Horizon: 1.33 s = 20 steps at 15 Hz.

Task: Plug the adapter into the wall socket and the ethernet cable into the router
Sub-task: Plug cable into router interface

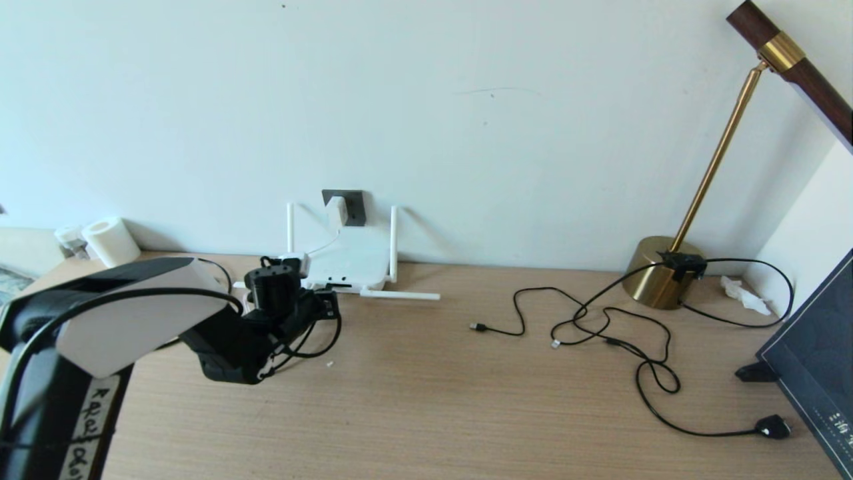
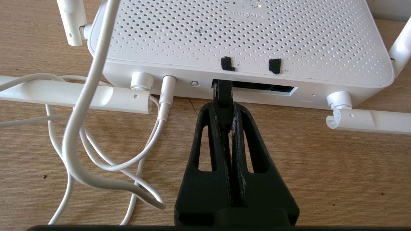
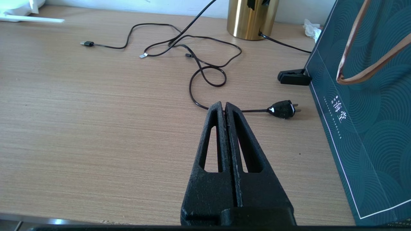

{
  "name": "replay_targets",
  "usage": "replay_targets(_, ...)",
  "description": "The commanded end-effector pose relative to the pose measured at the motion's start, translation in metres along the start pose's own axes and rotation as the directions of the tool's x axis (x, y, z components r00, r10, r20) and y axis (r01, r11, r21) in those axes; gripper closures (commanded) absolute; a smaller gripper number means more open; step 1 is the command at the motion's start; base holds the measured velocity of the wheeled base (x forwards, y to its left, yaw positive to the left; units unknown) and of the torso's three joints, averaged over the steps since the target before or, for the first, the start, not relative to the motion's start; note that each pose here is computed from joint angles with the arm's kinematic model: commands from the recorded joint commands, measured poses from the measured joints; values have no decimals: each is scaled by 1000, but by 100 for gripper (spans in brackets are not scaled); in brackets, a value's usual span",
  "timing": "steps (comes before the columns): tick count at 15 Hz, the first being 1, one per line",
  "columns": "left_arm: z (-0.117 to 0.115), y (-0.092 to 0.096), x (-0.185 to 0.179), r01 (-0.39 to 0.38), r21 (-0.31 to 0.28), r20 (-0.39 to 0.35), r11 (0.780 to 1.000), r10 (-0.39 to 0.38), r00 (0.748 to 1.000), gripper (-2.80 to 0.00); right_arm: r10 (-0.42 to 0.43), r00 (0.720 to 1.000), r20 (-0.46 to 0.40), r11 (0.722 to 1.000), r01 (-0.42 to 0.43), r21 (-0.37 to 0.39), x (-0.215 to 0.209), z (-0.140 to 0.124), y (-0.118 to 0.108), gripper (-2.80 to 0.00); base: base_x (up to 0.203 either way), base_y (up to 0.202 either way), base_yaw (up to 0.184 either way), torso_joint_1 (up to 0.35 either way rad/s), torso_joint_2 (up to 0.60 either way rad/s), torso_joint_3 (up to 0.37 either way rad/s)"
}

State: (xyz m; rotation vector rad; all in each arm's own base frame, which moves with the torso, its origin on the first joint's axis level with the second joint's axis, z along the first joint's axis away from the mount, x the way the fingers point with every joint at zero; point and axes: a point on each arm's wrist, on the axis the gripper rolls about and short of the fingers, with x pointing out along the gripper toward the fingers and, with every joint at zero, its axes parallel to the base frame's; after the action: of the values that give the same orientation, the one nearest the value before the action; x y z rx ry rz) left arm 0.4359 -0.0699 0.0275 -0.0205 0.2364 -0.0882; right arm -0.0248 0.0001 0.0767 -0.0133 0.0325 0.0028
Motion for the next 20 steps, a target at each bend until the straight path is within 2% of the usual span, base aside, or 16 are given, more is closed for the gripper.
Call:
replay_targets(1,1,0,1,0,-1,9,1000,0,1000,0,1,1000,0,1000,-1,0,0,0,0,0,0,0,0,0,0,0)
replay_targets(20,-1,-1,9,0,-1,18,1000,0,1000,0,1,1000,0,1000,-1,0,0,0,0,0,0,0,0,0,0,0)
